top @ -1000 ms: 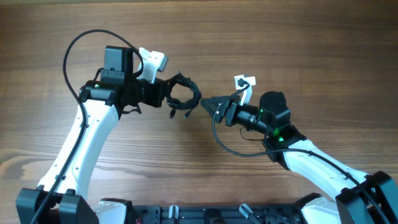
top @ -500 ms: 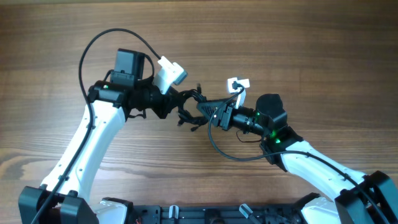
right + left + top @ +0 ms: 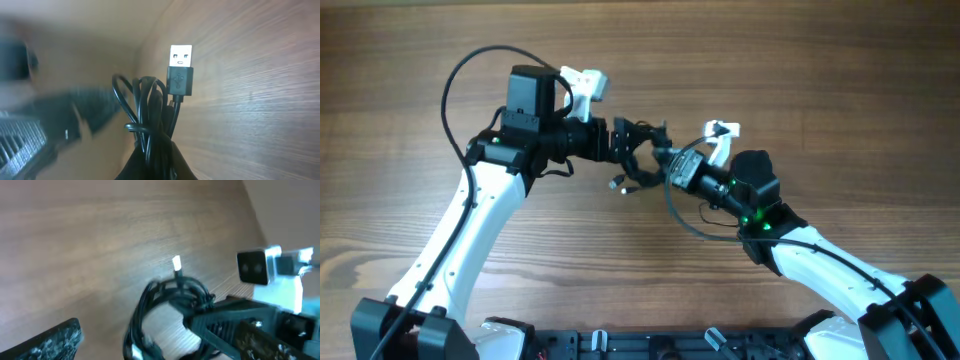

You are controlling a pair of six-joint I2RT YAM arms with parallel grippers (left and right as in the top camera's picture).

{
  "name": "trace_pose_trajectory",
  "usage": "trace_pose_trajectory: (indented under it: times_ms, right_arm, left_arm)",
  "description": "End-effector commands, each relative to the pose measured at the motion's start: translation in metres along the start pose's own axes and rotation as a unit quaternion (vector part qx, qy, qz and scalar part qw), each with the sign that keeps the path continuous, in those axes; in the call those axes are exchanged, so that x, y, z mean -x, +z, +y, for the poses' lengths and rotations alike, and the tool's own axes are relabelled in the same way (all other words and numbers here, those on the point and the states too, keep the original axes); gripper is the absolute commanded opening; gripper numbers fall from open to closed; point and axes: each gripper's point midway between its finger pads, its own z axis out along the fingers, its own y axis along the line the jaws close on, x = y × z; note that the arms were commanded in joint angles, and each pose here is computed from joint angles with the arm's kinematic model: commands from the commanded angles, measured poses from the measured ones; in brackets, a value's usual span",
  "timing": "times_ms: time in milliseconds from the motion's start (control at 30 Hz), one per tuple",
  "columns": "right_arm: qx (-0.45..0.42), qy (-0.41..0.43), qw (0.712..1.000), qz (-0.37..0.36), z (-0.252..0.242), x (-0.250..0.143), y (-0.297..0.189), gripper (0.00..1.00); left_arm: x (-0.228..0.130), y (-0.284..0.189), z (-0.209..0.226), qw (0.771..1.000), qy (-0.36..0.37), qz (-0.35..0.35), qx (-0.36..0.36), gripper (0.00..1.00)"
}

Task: Untangle cables

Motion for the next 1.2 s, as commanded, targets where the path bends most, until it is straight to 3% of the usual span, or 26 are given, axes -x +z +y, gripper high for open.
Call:
trace_pose_trajectory:
  times_ms: [0, 100, 133, 200, 233, 333, 500, 600, 667, 700, 767, 833, 900, 1000, 1067, 1167]
  right_arm:
    - [-0.013, 0.064, 0.997, -0.046, -0.004, 0.016, 0.000, 0.05]
    - [-0.013, 0.063, 0.997, -0.044, -0.004, 0.015, 0.000, 0.06]
    - [-0.013, 0.063, 0.997, -0.044, -0.004, 0.015, 0.000, 0.06]
    - [-0.013, 0.063, 0.997, -0.046, -0.004, 0.016, 0.000, 0.06]
    - [-0.013, 0.063, 0.997, -0.045, -0.004, 0.015, 0.000, 0.06]
    - [-0.012, 0.063, 0.997, -0.042, -0.004, 0.014, 0.000, 0.06]
    - [-0.009, 0.063, 0.997, -0.035, -0.003, 0.012, 0.000, 0.06]
    - [-0.009, 0.063, 0.997, -0.035, -0.003, 0.012, 0.000, 0.06]
    - [-0.010, 0.060, 0.998, -0.035, -0.003, 0.012, 0.000, 0.12]
    - [-0.010, 0.057, 0.998, -0.035, -0.003, 0.012, 0.000, 0.17]
    - [-0.012, -0.010, 0.999, -0.034, -0.003, 0.013, 0.000, 0.35]
    - [-0.005, -0.087, 0.996, -0.011, -0.006, 0.014, -0.004, 0.70]
    - [0.015, -0.091, 0.996, 0.020, -0.009, 0.020, -0.014, 0.92]
    - [0.040, -0.083, 0.995, 0.039, -0.015, 0.037, -0.032, 0.97]
    - [0.059, -0.079, 0.994, 0.055, -0.016, 0.043, -0.044, 0.97]
    - [0.079, -0.077, 0.991, 0.082, -0.011, 0.036, -0.048, 0.92]
  left_arm:
    - [-0.005, -0.001, 0.008, 0.979, -0.205, 0.008, 0.022, 1.00]
    - [-0.014, -0.001, 0.010, 0.961, -0.273, 0.021, 0.030, 1.00]
    - [-0.019, -0.001, 0.010, 0.951, -0.307, 0.028, 0.036, 0.95]
    - [-0.028, 0.001, 0.014, 0.934, -0.352, 0.044, 0.046, 0.71]
    - [-0.031, 0.004, 0.015, 0.929, -0.364, 0.050, 0.050, 0.68]
    - [-0.041, 0.017, 0.014, 0.918, -0.386, 0.072, 0.056, 0.68]
    - [-0.051, 0.042, 0.007, 0.921, -0.372, 0.098, 0.054, 0.66]
    - [-0.049, 0.054, 0.000, 0.929, -0.354, 0.097, 0.043, 0.43]
    - [-0.051, 0.059, 0.003, 0.932, -0.345, 0.093, 0.058, 0.09]
    - [-0.052, 0.059, 0.009, 0.932, -0.343, 0.086, 0.077, 0.04]
    - [-0.053, 0.051, 0.043, 0.924, -0.344, 0.053, 0.158, 0.04]
    - [-0.046, 0.041, 0.064, 0.936, -0.299, 0.041, 0.182, 0.04]
    - [-0.039, 0.032, 0.079, 0.947, -0.258, 0.037, 0.186, 0.04]
    - [-0.030, 0.024, 0.083, 0.974, -0.167, 0.049, 0.146, 0.04]
    - [-0.028, 0.023, 0.057, 0.995, -0.055, 0.070, 0.036, 0.04]
    - [-0.029, 0.015, 0.021, 0.988, 0.094, 0.066, -0.099, 0.04]
